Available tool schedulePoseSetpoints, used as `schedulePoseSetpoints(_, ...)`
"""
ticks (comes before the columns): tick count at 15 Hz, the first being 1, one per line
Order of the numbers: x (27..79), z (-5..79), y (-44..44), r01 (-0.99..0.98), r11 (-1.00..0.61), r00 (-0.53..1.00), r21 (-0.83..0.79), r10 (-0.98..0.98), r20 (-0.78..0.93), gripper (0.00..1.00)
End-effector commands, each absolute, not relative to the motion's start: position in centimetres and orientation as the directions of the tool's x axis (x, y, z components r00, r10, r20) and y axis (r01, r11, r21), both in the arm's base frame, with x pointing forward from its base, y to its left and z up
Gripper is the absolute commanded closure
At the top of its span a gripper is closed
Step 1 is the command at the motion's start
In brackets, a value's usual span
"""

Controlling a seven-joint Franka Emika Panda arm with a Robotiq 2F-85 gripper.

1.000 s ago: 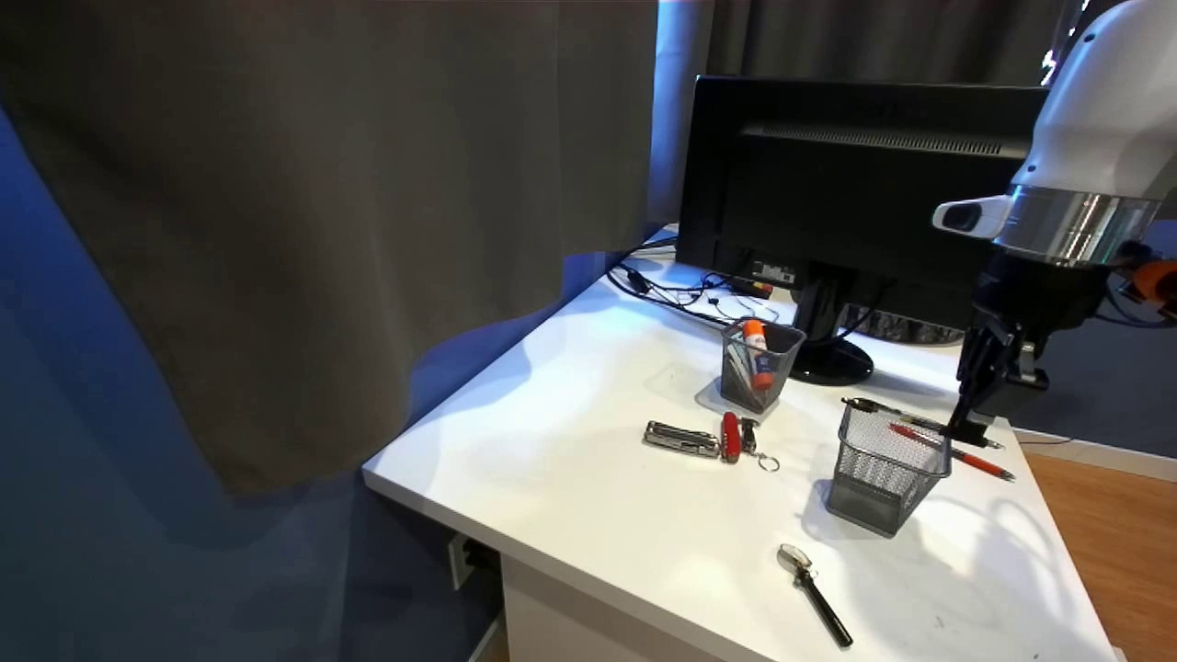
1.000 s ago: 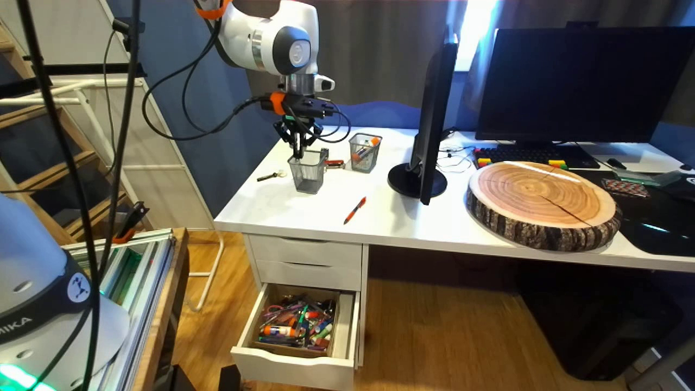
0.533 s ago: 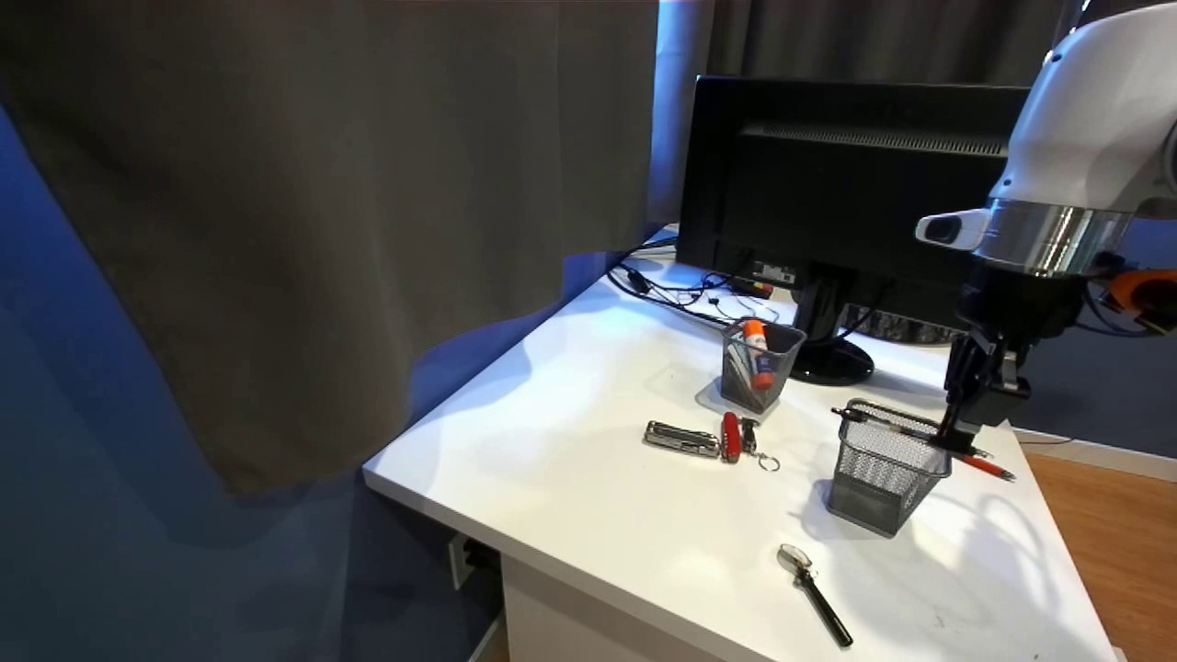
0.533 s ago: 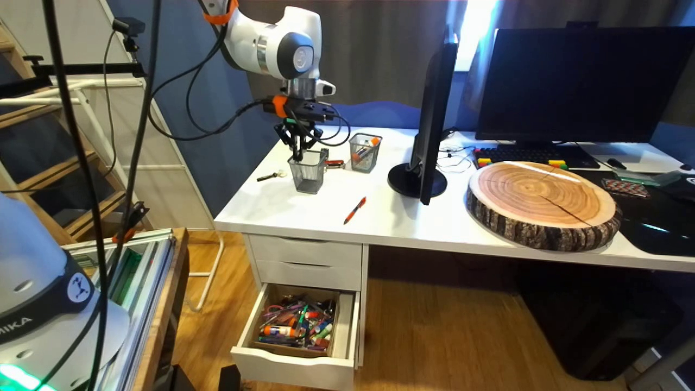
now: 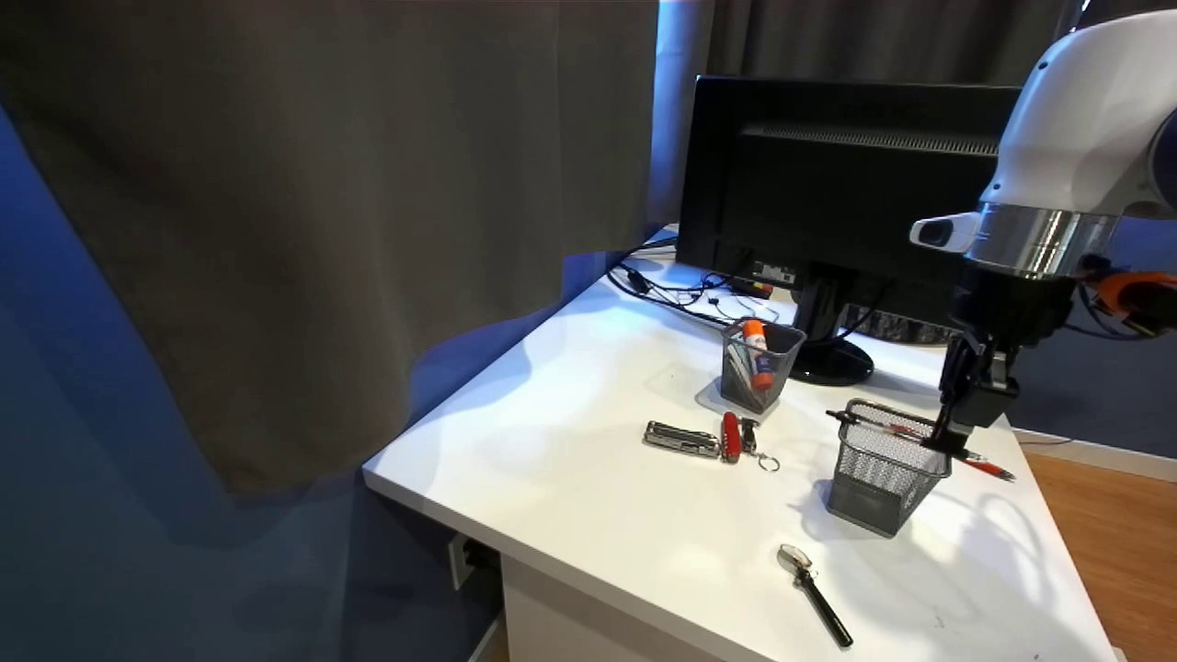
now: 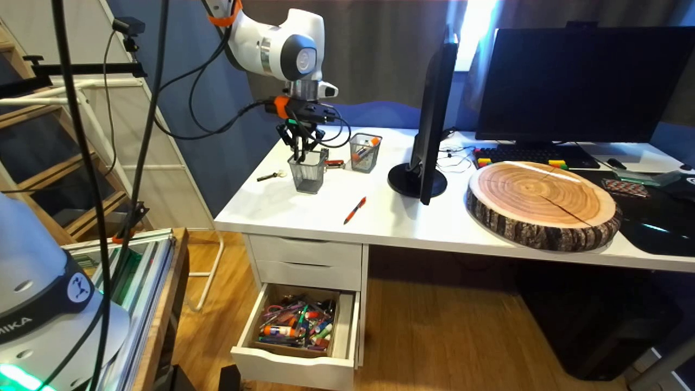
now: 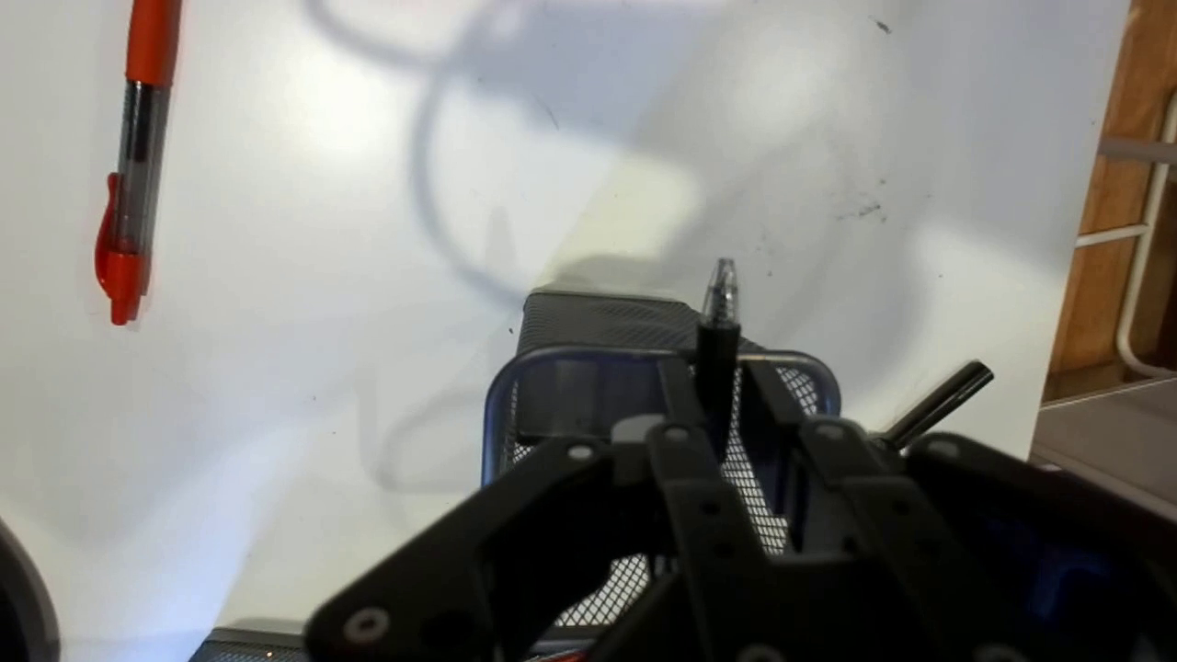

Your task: Put the pen on the left inside the basket closest to it

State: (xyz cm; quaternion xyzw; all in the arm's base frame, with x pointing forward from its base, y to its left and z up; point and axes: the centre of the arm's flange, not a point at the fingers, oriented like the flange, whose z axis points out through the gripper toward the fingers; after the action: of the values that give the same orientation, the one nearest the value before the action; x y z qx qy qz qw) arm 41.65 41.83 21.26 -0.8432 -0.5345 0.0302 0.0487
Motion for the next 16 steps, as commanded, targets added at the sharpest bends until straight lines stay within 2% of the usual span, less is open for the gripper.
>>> schedulePoseSetpoints(1,42.0,21.7,42.4,0.884,-0.454,0.455,-0.114,0.890,-0.016,0.49)
schedulePoseSetpoints(7,41.9,24.5,41.7,0.883,-0.459,0.460,-0.098,0.888,-0.007,0.06)
schedulePoseSetpoints(8,41.8,25.5,41.5,0.891,-0.446,0.447,-0.080,0.894,-0.008,0.02)
schedulePoseSetpoints(16,42.0,31.8,41.4,0.899,-0.438,0.437,0.004,0.898,0.047,0.00)
